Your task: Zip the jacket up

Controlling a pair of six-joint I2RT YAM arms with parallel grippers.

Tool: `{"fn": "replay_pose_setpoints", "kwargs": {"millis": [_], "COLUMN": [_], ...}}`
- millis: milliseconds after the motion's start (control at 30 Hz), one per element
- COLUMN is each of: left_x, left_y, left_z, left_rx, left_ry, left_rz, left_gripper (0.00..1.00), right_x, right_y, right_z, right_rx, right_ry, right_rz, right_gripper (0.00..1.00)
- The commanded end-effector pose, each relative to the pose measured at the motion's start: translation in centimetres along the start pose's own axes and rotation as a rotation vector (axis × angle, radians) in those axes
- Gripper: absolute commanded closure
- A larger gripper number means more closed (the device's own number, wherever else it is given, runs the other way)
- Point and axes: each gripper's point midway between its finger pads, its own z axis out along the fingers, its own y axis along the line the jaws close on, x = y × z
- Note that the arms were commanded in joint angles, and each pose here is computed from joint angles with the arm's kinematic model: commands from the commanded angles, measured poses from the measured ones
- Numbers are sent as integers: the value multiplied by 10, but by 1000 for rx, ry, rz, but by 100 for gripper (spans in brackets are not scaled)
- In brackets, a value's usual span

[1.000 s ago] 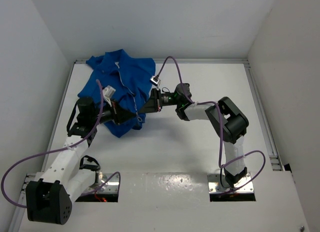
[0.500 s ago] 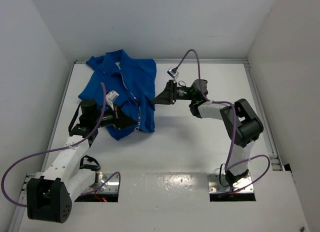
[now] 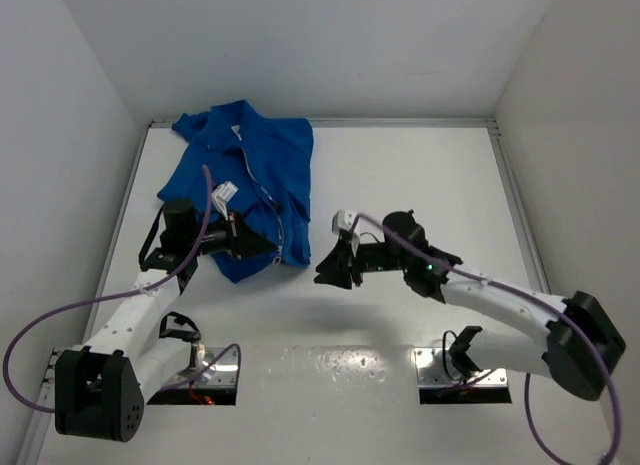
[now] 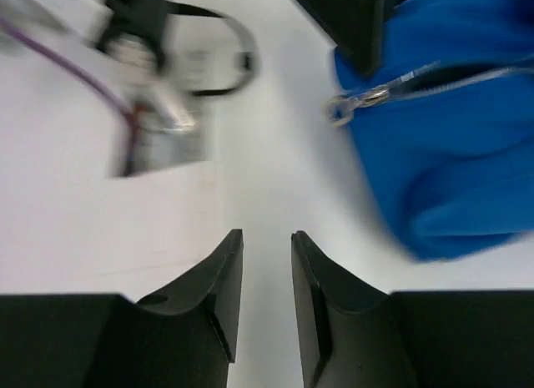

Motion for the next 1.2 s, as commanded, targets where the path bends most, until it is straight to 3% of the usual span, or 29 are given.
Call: {"fn": "replay_pose_setpoints", "kwargs": {"millis": [0, 33, 100, 167, 267, 300, 333, 400, 433, 467, 500, 533, 567, 667, 800, 833, 933, 967, 1000, 1067, 1167], "left_x": [0, -3, -5, -4, -4, -4, -5, -3, -3, -2, -4, -4, -5, -7, -7, -6, -6, -6, -6, -4, -3], "left_y": [-12, -11, -12, -11, -11, -12, -10, -9, -10, -8, -9, -9, -8, -5, -4, -3, -3, -3, -5, -5, -3], "left_z": [-1, -2, -2, -1, -1, -1, -3, -2, -2, -1, -1, -1, 0, -1, 0, 0, 0, 0, -1, -1, -1], "left_rx": [61, 58, 60, 61, 61, 61, 55, 56, 56, 54, 57, 57, 57, 52, 52, 52, 52, 52, 54, 55, 47], "left_ry": [0, -11, -15, -17, -16, -16, -23, -24, -23, -19, -24, -24, -24, -31, -30, -31, -31, -31, -34, -34, -39], "left_rz": [-17, -8, -20, -27, -38, -48, -50, -60, -70, -80, -80, -80, -94, -105, -114, -113, -122, -122, -114, -124, -134], "left_gripper": [100, 100, 100, 100, 100, 100, 100, 100, 100, 100, 100, 100, 100, 100, 100, 100, 100, 100, 100, 100, 100], "right_x": [28, 1, 1, -18, -5, -15, 5, -28, -22, -46, -36, -43, -54, -49, -52, -52, -55, -44, -46, -41, -39], "right_y": [-77, -78, -82, -76, -63, -64, -68, -52, -54, -48, -53, -52, -59, -65, -35, -32, -23, -22, -18, -9, -6], "right_z": [-28, -23, -24, -15, 0, -1, 8, 15, 22, 23, 33, 43, 45, 56, 47, 46, 35, 33, 32, 31, 29], "right_rx": [436, 470, 592, 674, 615, 650, 628, 651, 661, 711, 734, 751, 815, 873, 805, 805, 808, 779, 774, 751, 736], "right_ry": [171, 65, 52, -16, -13, -17, 36, -121, -73, -152, -80, -78, -64, 0, -106, -110, -142, -118, -128, -132, -146], "right_rz": [-449, -513, -552, -691, -819, -931, -971, -1080, -1201, -1252, -1405, -1430, -1432, -1437, -1369, -1372, -1335, -1356, -1365, -1368, -1349], "right_gripper": [70, 70, 75, 80, 83, 85, 85, 84, 81, 79, 73, 64, 66, 92, 96, 93, 71, 51, 42, 35, 35]}}
